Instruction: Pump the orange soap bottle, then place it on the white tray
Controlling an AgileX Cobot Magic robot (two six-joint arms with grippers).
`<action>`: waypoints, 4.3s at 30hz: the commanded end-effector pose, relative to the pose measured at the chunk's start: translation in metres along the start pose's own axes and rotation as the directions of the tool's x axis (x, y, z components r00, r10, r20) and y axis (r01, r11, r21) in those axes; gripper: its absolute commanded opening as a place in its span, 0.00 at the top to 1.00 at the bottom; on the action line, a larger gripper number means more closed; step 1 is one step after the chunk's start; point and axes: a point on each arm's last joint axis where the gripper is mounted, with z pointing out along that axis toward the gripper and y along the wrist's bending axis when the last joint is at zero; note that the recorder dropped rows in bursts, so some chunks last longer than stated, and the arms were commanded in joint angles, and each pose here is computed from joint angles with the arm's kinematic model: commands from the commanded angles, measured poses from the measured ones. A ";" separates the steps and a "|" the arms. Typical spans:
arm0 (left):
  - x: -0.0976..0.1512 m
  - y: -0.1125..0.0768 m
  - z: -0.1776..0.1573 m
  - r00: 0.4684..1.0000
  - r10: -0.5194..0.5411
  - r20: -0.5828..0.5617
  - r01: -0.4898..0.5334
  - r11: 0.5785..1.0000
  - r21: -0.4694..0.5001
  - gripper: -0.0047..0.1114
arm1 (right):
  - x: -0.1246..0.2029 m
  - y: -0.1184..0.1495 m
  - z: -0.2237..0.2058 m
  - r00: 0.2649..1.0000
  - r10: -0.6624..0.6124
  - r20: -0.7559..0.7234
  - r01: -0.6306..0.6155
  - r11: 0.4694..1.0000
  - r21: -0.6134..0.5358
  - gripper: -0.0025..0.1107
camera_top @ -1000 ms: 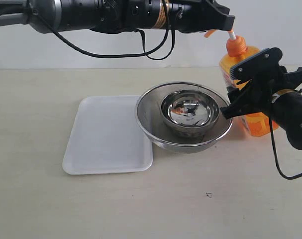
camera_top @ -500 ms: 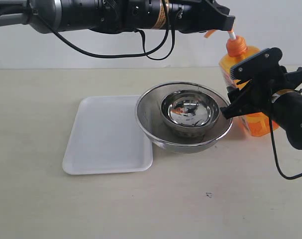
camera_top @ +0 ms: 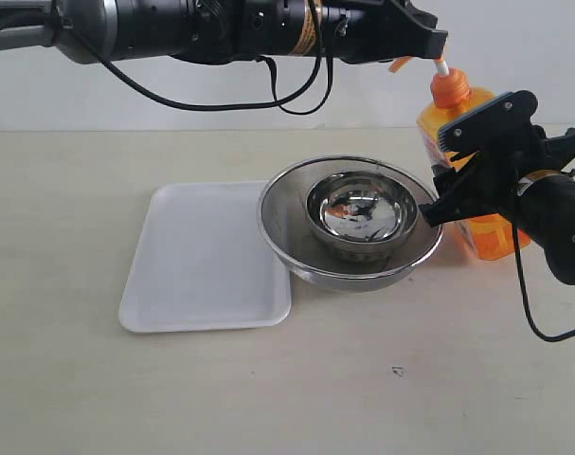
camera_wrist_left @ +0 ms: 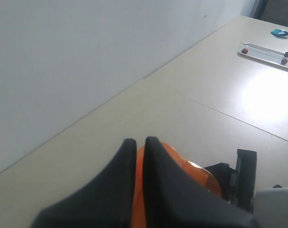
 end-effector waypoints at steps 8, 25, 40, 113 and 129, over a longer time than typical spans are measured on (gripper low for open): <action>0.040 -0.006 0.017 0.993 0.031 -0.115 -0.024 0.998 0.061 0.92 | -0.004 -0.001 0.000 1.000 0.023 0.019 -0.023 1.000 -0.002 0.98; -0.010 -0.011 -0.006 0.996 0.088 0.002 -0.088 0.996 0.017 0.92 | -0.004 -0.001 0.000 1.000 0.023 0.019 -0.023 1.000 -0.002 0.98; -0.046 -0.016 -0.030 0.986 0.143 0.084 -0.141 0.989 -0.036 0.92 | -0.004 -0.001 0.000 1.000 0.023 0.021 -0.023 1.000 -0.001 0.98; -0.122 -0.058 -0.363 0.822 0.459 0.336 -0.173 0.765 -0.621 0.92 | -0.006 -0.003 0.000 0.999 0.032 0.038 -0.033 0.999 0.019 0.98; -0.090 -0.084 -0.429 0.781 0.552 0.292 -0.108 0.580 -0.808 0.92 | -0.006 -0.003 0.000 0.999 0.032 0.038 -0.033 0.999 0.019 0.98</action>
